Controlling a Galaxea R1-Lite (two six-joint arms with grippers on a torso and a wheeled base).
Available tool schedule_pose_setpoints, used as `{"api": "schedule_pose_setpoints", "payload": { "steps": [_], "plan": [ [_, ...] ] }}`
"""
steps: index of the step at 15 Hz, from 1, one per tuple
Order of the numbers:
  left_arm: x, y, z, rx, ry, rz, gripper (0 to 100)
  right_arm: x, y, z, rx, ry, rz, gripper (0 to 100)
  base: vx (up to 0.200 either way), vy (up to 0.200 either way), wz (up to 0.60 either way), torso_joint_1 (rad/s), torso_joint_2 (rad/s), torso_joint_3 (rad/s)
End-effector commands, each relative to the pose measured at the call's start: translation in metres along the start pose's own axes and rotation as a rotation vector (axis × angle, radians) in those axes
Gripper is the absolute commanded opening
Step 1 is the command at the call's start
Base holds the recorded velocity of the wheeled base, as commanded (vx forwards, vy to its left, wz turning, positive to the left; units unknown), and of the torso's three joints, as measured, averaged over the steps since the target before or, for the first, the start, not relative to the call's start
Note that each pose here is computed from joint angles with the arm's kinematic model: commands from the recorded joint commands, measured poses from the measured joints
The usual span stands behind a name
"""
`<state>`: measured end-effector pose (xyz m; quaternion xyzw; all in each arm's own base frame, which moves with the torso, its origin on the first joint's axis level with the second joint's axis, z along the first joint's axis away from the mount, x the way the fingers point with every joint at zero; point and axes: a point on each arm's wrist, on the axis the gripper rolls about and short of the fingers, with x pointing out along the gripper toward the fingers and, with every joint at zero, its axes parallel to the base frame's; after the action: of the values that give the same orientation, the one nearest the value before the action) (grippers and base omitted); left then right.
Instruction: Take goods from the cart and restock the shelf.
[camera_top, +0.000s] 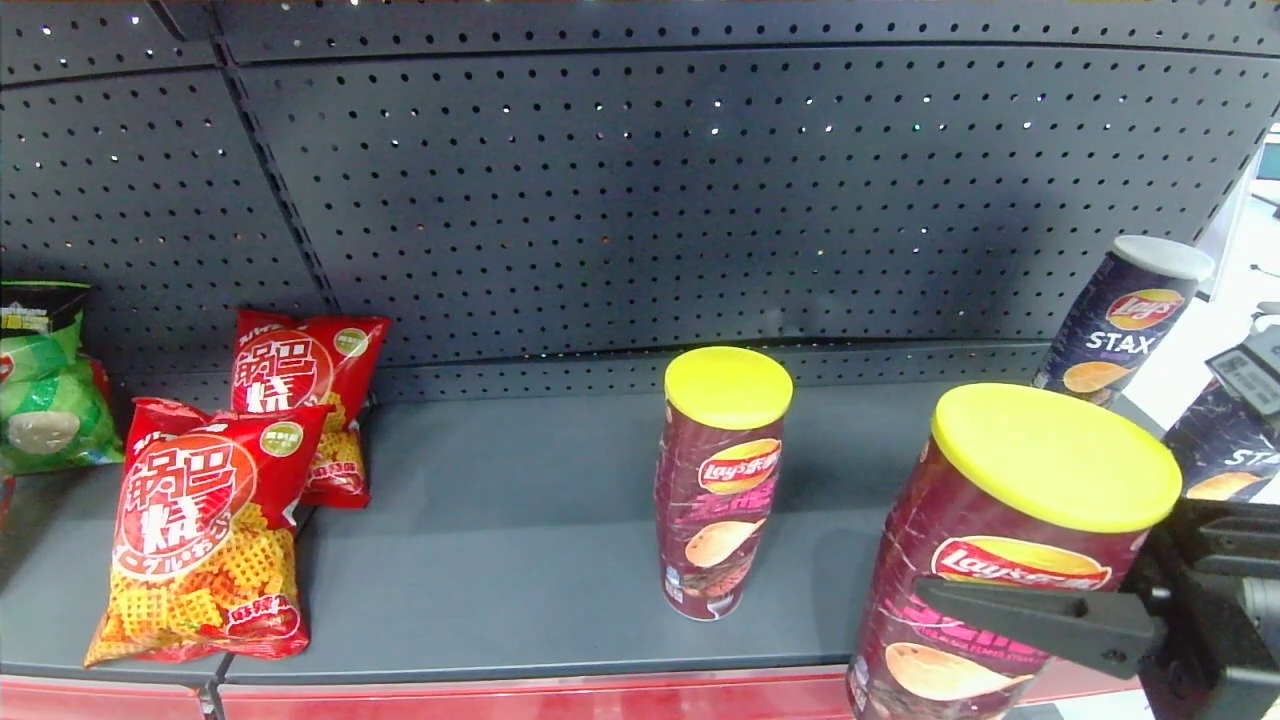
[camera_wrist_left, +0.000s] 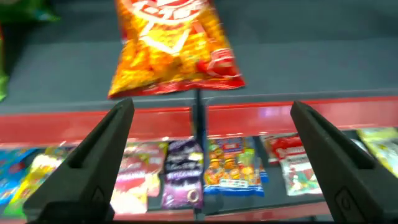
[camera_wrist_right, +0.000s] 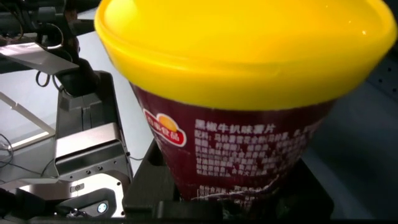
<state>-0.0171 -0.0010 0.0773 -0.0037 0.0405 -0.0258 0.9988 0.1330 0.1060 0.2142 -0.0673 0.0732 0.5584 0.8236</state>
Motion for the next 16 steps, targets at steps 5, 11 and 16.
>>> {"api": "schedule_pose_setpoints", "payload": {
  "steps": [5,11,16],
  "plan": [
    [-0.006,0.000,-0.002,0.003,-0.075,0.009,100,0.001,-0.001,0.000,0.004,0.003,0.000,0,0.000,0.000,0.00,0.000,0.00,0.000],
    [-0.006,0.000,-0.002,0.003,-0.075,0.009,100,-0.003,-0.010,0.002,0.014,-0.002,-0.060,0,0.000,0.000,0.00,0.000,0.00,0.000],
    [-0.006,0.000,-0.002,0.003,-0.075,0.009,100,0.009,-0.051,0.001,0.084,0.037,-0.174,0,0.000,0.000,0.00,0.000,0.00,0.000]
  ]
}}
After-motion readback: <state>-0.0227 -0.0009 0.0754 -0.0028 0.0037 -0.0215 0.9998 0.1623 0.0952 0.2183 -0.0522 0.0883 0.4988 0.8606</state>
